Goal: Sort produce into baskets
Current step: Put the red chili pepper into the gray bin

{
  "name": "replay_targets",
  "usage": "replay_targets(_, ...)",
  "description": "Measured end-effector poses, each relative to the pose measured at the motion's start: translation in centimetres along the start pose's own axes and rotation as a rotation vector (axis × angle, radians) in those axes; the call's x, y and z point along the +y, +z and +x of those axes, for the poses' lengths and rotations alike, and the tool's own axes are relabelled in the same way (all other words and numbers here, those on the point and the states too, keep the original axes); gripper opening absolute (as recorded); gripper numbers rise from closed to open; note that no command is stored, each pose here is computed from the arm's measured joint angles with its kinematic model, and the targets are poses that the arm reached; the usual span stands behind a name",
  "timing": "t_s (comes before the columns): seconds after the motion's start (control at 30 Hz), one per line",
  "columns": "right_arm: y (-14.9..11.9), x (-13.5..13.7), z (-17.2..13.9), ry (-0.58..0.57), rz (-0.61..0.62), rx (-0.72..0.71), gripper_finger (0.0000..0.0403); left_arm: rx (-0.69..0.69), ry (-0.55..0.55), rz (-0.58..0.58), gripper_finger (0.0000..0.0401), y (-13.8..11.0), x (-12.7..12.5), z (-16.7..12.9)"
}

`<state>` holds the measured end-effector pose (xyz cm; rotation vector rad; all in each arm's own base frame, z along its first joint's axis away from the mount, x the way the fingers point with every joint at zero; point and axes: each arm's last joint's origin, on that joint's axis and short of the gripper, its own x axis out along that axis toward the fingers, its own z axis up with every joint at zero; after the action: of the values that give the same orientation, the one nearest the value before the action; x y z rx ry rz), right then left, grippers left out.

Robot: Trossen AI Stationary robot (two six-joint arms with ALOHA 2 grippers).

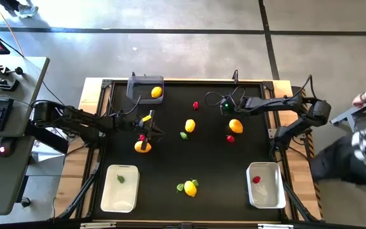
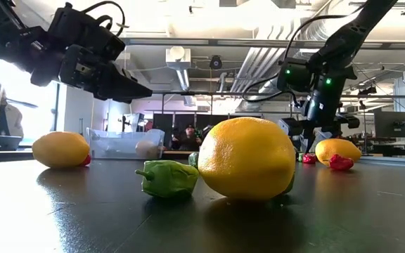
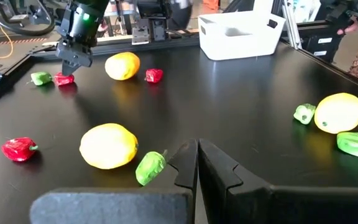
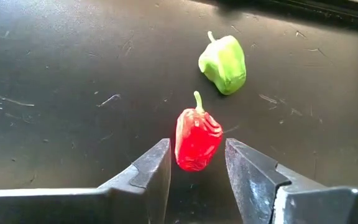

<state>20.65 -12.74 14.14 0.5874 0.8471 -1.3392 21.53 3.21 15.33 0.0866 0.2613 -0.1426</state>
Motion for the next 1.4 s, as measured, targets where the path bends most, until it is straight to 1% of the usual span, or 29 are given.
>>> replay_targets(0.7, 0.24, 0.32, -0.01, 0.041, 0.021, -0.011, 0.0144, 0.029, -0.004, -0.025, 0.0, -0.3, -0.05, -0.01)
replay_targets(1.0, 0.32, -0.13, 0.13, -0.014, 0.046, -0.026, 0.0144, 0.034, -0.005, -0.027, 0.0, -0.36, -0.06, -0.01)
replay_targets(1.17, 0.36, -0.18, 0.18, -0.016, 0.082, -0.026, 0.0144, 0.037, -0.006, -0.018, 0.0, -0.39, -0.07, -0.02)
replay_targets(1.4, 0.3, -0.2, 0.18, -0.012, 0.08, -0.015, 0.0144, 0.035, -0.004, -0.018, 0.0, -0.37, -0.03, -0.02)
